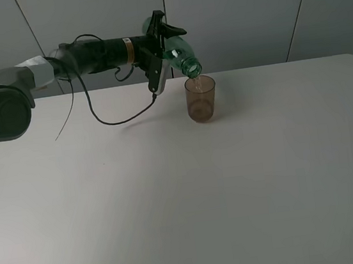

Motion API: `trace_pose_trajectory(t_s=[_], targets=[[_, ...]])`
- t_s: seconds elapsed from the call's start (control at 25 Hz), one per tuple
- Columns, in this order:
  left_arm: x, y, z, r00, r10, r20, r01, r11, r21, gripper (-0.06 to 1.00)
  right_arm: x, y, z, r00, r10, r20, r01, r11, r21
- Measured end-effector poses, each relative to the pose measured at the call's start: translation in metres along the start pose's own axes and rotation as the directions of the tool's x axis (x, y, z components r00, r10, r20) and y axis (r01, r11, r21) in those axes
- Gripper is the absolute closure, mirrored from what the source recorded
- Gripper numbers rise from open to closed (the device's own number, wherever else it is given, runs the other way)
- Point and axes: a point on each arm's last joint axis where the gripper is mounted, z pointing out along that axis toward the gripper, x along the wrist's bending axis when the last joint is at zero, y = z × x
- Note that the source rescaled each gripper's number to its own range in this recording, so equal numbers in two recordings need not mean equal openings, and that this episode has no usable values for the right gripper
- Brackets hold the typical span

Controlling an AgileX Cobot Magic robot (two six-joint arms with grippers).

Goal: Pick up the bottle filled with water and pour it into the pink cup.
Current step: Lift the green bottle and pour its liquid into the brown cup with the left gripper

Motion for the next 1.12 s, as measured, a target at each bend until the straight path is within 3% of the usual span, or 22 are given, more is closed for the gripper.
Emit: trace_pose_trajectory(t_s=[1.12], targets=[[0.0099,0.0016,0.0025,0.99,0.136,-0.024,-0.136,0.991,0.001,0.94,0.0,0.0,0.0,1.0,0.0,0.0,0.0,1.0,0.0]])
